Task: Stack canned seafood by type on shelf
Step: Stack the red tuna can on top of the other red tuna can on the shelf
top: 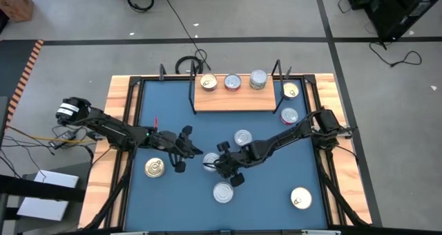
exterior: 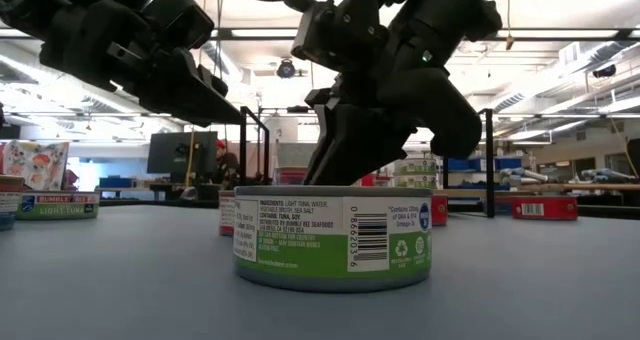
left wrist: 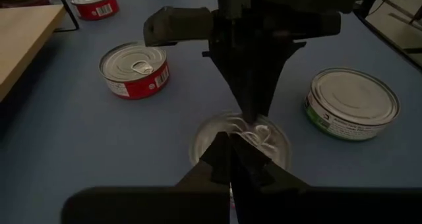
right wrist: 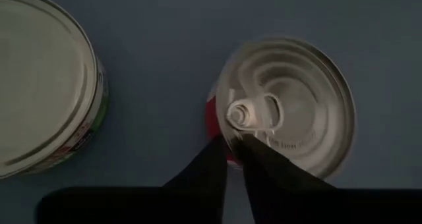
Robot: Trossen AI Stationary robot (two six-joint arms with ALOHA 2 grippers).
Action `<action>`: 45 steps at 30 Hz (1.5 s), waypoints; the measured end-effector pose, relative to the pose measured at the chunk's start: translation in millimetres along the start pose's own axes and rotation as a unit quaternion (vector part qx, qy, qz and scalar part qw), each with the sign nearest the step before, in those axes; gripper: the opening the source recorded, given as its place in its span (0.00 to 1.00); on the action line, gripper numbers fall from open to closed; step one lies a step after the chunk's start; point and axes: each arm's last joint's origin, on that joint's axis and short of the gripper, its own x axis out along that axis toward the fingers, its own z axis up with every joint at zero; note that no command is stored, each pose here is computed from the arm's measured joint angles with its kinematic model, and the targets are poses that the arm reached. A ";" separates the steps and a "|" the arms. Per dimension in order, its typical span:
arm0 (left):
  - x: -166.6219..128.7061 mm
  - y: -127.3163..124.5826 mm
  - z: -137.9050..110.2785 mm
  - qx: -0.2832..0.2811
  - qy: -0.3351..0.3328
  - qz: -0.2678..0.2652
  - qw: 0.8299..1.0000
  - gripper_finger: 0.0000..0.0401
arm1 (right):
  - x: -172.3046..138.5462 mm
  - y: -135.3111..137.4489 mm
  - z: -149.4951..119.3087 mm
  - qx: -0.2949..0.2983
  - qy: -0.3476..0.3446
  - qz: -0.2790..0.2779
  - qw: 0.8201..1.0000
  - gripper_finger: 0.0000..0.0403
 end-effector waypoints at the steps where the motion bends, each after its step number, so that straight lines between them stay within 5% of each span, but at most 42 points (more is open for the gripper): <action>1: 0.0 0.0 0.0 0.000 0.000 0.000 1.000 0.00 | 0.0 0.1 -0.4 0.000 0.002 0.000 1.000 0.11; 6: -0.1 -0.2 -0.1 -0.001 0.001 0.000 1.000 0.00 | -1.5 0.2 -1.2 0.005 0.008 0.001 1.000 0.02; 20: 0.0 0.2 0.2 -0.001 -0.001 0.007 1.000 0.00 | -30.9 -16.0 7.3 0.098 -0.028 0.035 0.994 0.01; 33: 0.0 0.2 2.5 -0.004 -0.013 0.006 1.000 0.00 | -33.5 -55.8 -0.8 0.349 -0.030 0.078 0.934 0.01; 45: -0.1 -0.1 2.4 -0.006 -0.013 0.004 1.000 0.00 | -40.9 -77.4 -4.2 0.396 -0.042 0.102 0.911 0.01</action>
